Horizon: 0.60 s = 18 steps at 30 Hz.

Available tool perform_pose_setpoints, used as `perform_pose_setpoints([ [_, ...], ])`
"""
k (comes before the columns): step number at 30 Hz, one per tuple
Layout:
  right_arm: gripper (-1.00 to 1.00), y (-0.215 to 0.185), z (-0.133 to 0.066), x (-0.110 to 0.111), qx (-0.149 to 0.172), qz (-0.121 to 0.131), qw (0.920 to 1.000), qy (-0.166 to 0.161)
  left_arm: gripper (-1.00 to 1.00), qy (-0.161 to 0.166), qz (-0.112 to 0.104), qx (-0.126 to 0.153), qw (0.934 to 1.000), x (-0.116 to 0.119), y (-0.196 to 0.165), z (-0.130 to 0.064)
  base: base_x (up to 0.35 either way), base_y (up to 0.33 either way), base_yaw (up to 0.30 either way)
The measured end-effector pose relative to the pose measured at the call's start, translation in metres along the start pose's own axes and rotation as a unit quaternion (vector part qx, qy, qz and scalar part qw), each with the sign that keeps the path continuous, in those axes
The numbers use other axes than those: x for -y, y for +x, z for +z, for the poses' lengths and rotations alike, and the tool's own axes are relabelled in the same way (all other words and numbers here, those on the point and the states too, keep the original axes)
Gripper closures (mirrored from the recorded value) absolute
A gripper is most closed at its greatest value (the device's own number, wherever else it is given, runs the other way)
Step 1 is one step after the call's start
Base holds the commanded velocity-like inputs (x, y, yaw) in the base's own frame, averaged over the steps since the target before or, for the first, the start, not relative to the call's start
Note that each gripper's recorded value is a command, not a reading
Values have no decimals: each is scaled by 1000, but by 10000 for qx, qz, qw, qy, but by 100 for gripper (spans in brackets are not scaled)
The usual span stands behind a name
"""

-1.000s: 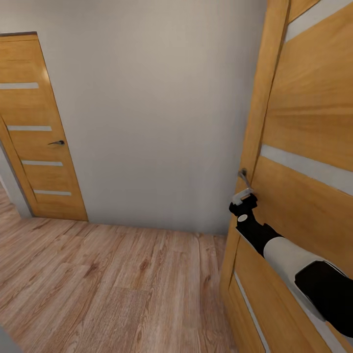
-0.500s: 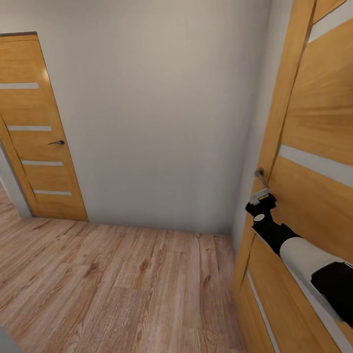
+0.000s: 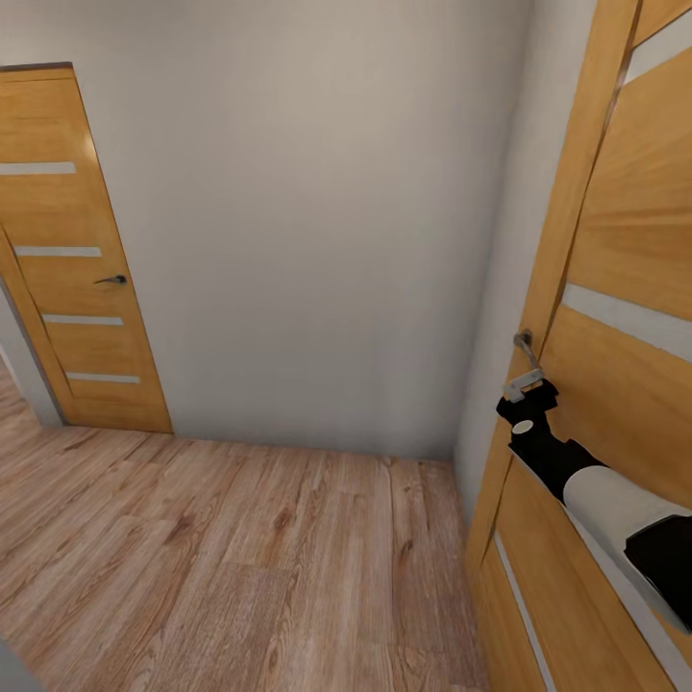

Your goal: Move the two storage containers from the living room to the garage. In the garage, place one container on the floor and stack the other container on top of it (either order is fine).

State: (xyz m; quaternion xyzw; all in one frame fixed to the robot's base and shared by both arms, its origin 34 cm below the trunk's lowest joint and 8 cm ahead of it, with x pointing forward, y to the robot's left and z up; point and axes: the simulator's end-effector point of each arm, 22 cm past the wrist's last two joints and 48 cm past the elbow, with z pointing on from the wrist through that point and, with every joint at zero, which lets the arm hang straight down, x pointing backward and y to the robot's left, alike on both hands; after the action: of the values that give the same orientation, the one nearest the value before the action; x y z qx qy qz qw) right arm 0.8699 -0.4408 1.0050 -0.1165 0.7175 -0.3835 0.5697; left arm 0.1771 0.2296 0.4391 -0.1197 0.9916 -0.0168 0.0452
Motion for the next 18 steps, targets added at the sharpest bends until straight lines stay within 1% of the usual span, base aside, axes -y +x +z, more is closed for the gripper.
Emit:
perform_pose_setpoints([
  [14, -100, 0, 0, 0, -5, -17, 10000, -2, -100, 0, 2, 1, 10000, 0, 0, 0, 0, 0, 0],
  [17, -100, 0, -1, -2, -39, 73, 10000, 0, -100, 0, 1, 0, 10000, 0, 0, 0, 0, 0, 0],
  [18, -100, -4, -2, -8, -23, 92, 9999, -36, -100, 0, 0, -1, 10000, 0, 0, 0, 0, 0, 0],
])
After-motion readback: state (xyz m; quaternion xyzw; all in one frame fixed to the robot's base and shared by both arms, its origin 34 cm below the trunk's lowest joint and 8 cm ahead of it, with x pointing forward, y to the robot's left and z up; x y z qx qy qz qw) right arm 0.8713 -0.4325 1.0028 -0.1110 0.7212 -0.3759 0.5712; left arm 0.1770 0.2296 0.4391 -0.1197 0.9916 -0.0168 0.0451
